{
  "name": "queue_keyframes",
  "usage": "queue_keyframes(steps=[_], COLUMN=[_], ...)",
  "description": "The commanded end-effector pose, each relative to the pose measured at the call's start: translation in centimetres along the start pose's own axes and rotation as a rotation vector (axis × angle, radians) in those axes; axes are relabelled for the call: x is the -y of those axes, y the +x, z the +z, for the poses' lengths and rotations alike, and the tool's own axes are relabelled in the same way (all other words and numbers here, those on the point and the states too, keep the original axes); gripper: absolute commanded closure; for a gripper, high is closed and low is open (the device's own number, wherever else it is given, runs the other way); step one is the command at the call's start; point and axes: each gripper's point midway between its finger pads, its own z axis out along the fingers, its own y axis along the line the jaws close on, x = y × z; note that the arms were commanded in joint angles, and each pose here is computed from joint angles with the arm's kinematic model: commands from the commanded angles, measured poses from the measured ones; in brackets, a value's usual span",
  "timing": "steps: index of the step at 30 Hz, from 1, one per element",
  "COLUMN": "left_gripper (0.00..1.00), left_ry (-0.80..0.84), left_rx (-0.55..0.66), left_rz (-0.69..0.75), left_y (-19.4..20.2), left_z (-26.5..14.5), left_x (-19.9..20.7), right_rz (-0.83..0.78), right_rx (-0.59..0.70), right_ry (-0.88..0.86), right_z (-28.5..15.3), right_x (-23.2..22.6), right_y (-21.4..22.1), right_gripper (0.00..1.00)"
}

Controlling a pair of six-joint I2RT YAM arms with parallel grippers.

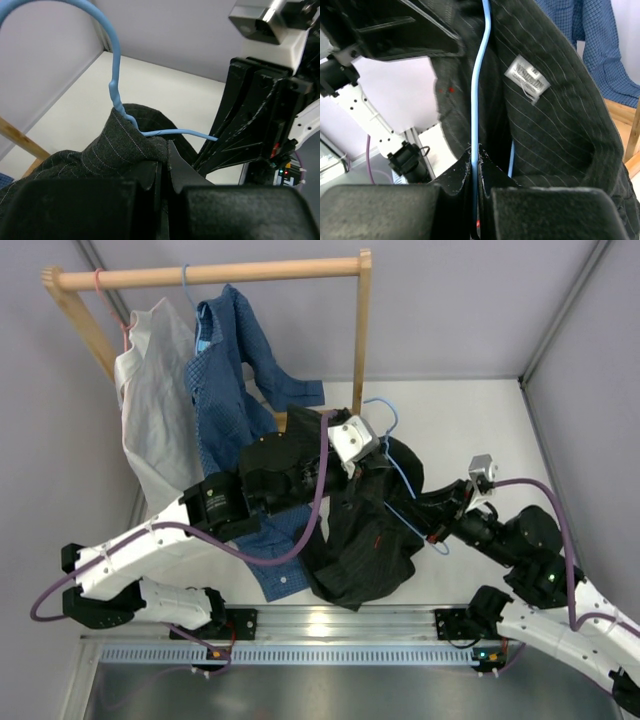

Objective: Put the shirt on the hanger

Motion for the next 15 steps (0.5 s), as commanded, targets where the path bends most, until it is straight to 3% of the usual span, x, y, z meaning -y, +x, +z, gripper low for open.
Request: queue_keyframes(steps=[1, 5, 10, 13, 15], left_gripper=[1.0, 0.98, 0.38, 0.21, 0.2], left_ry=[0.139, 0.202, 0.162, 0.124, 0.093], left_rx=[0.074, 0.057, 0.047, 0.068, 0.088], left_rz=[-0.053, -0.025, 0.027, 0.065, 0.089], left_y=[-3.5, -4.2, -4.3, -5.1, -5.8], left_z=[-0.5, -0.4, -0.7, -1.5, -2.1], left_x=[2.6, 3.5, 2.6, 1.7, 0.9], right_rz=[0.018, 0.05, 0.063, 0.066, 0.066], right_rx=[0.203, 0.307, 0.379, 0.387, 0.399], right_ry=[-0.001, 0.026, -0.006, -0.007, -0.015], right_z=[-0.1, -1.2, -2.4, -2.6, -2.8], right_x=[-0.4, 0.2, -0.3, -0.3, -0.3], right_y=[-4.4, -5.5, -6.2, -6.0, -6.0], right_gripper=[1.0, 1.0, 1.0, 1.0, 1.0])
